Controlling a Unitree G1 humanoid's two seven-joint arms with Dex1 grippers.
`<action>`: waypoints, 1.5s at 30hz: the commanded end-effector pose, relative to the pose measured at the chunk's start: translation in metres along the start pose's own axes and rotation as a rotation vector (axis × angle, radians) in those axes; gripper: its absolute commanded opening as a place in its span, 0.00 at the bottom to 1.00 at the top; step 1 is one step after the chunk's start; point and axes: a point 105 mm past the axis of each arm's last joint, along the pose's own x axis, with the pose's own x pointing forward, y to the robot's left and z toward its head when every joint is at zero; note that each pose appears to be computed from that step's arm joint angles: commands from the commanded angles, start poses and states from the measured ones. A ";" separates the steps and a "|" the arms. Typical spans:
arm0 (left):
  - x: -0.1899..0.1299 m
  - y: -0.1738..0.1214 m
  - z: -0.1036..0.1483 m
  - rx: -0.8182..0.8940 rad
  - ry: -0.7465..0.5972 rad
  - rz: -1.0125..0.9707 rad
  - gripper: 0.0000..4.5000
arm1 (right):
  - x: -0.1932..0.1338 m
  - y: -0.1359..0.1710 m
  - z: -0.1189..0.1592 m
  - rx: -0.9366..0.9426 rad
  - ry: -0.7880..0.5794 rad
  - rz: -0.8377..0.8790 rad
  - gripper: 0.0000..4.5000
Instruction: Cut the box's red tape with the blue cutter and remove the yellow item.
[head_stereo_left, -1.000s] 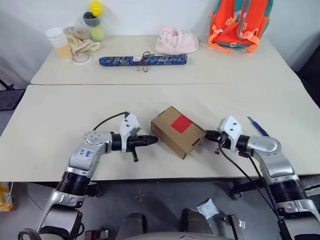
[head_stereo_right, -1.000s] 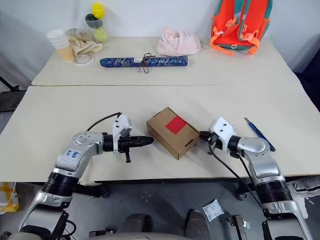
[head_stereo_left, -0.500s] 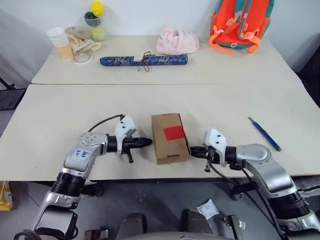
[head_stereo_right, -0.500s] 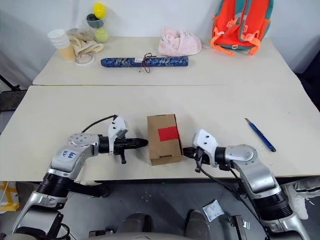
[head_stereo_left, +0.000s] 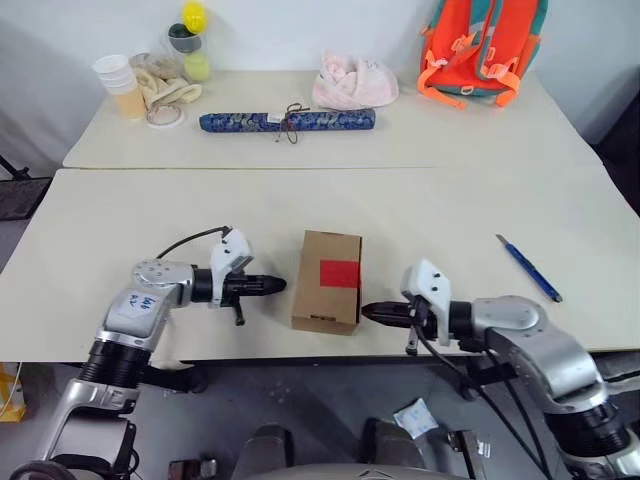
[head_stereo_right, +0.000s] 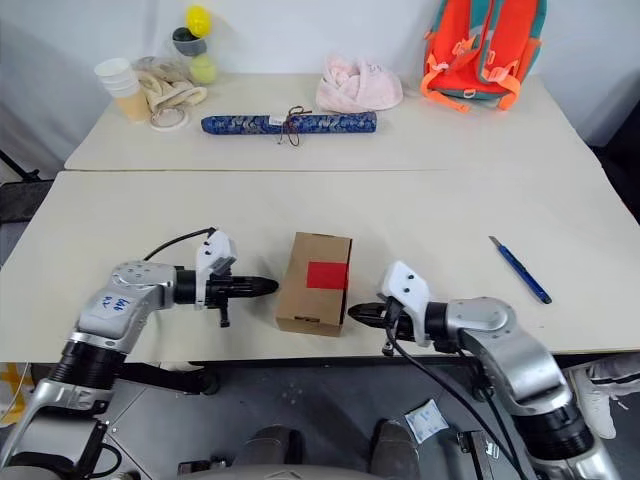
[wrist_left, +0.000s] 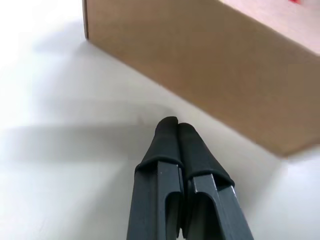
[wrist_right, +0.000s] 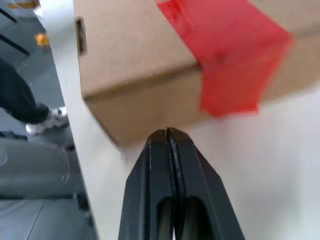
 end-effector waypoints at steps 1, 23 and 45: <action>-0.019 -0.021 0.049 0.051 -0.124 -0.186 0.00 | -0.023 -0.004 0.028 0.080 -0.047 -0.047 0.13; 0.067 -0.018 0.074 0.229 -0.140 -0.124 0.00 | 0.015 -0.022 0.054 0.354 -0.040 -0.221 0.77; 0.067 -0.021 0.061 0.205 -0.118 -0.123 0.00 | 0.013 -0.035 0.072 0.393 -0.137 -0.213 0.77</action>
